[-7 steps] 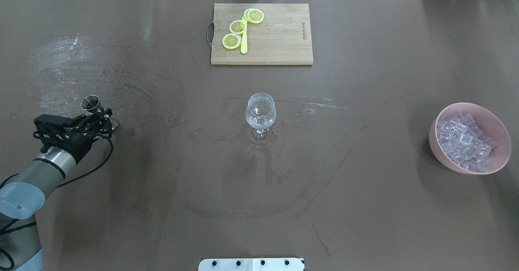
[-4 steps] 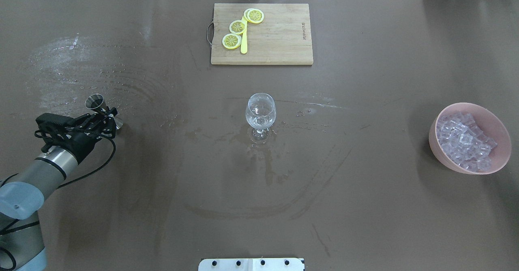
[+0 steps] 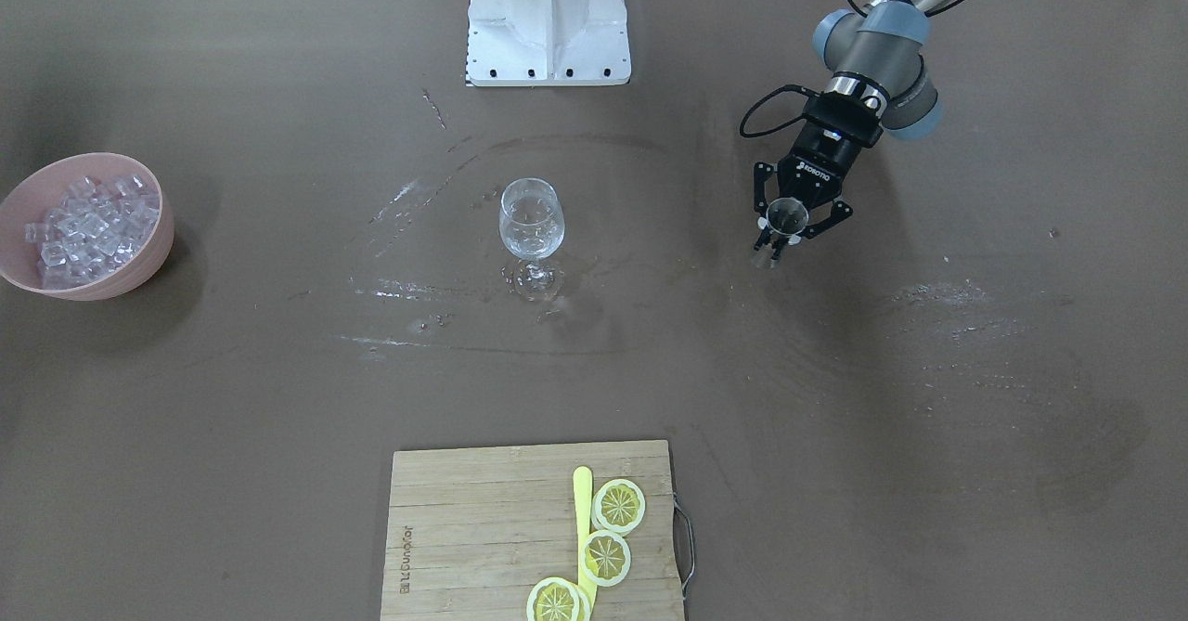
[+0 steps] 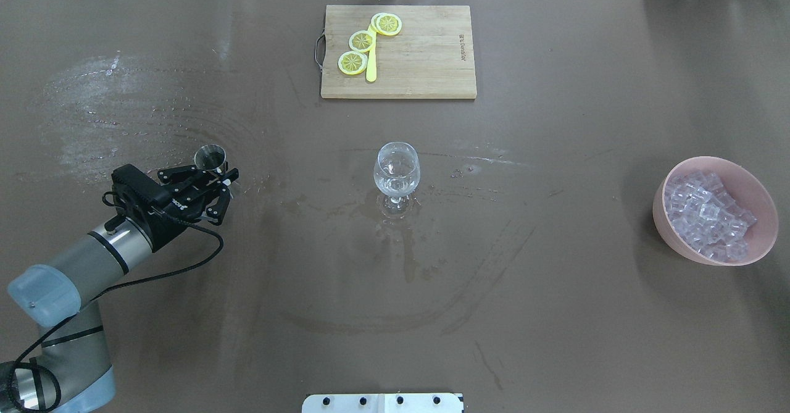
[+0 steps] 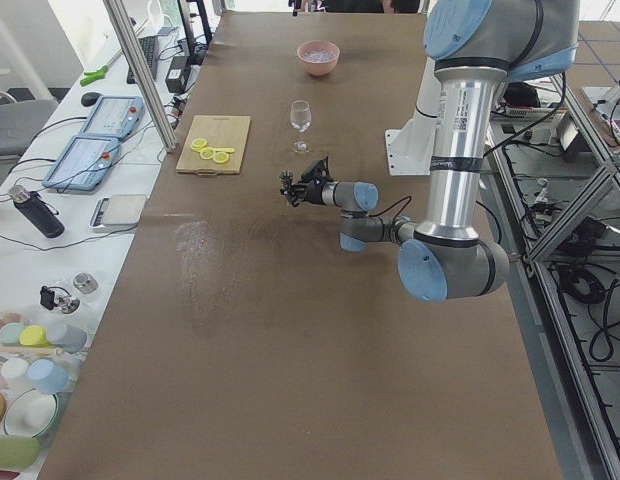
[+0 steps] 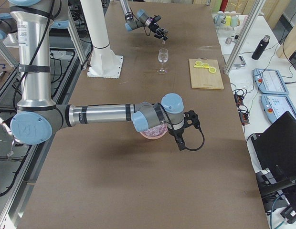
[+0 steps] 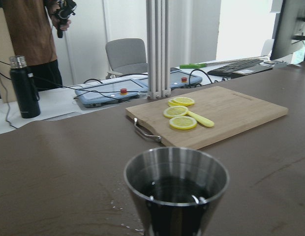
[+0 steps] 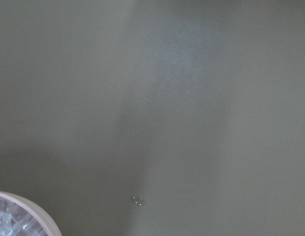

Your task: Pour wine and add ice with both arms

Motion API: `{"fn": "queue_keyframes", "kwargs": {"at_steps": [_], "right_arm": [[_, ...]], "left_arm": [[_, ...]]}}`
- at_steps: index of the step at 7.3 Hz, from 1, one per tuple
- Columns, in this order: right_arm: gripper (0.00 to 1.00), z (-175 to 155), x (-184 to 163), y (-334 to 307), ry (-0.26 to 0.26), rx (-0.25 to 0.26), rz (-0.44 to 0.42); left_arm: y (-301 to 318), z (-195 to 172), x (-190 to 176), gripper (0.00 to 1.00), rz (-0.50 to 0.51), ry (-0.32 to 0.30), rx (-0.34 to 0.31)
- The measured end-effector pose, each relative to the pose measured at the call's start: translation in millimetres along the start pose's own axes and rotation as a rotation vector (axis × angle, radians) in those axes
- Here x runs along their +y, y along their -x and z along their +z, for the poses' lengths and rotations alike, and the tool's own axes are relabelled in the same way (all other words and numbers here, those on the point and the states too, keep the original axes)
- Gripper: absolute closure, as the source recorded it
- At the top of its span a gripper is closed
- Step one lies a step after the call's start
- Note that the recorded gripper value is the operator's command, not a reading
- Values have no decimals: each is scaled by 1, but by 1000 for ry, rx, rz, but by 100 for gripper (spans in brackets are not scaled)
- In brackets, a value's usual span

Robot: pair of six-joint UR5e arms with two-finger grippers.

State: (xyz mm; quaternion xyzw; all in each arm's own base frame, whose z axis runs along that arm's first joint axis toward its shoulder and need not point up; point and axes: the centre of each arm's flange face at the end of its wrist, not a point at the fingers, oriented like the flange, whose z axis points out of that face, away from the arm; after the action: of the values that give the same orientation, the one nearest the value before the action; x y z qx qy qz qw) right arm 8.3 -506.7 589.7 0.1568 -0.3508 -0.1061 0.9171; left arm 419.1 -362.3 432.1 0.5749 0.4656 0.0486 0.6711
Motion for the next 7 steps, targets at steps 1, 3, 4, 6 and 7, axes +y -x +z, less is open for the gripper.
{"fn": "queue_keyframes", "kwargs": {"at_steps": [1, 3, 4, 6, 7], "right_arm": [[0, 1, 0, 0, 1, 0, 1], [0, 1, 0, -1, 2, 0, 2], [0, 1, 0, -1, 2, 0, 2], [0, 1, 1, -1, 3, 0, 2], [0, 1, 1, -1, 3, 0, 2]], "left_arm": [[-12, 5, -7, 100, 36, 10, 60], [-35, 15, -20, 100, 138, 11, 150], [-42, 20, -26, 100, 157, 15, 196], [-39, 37, -58, 100, 187, 49, 315], [-34, 46, -78, 100, 216, 74, 359]]}}
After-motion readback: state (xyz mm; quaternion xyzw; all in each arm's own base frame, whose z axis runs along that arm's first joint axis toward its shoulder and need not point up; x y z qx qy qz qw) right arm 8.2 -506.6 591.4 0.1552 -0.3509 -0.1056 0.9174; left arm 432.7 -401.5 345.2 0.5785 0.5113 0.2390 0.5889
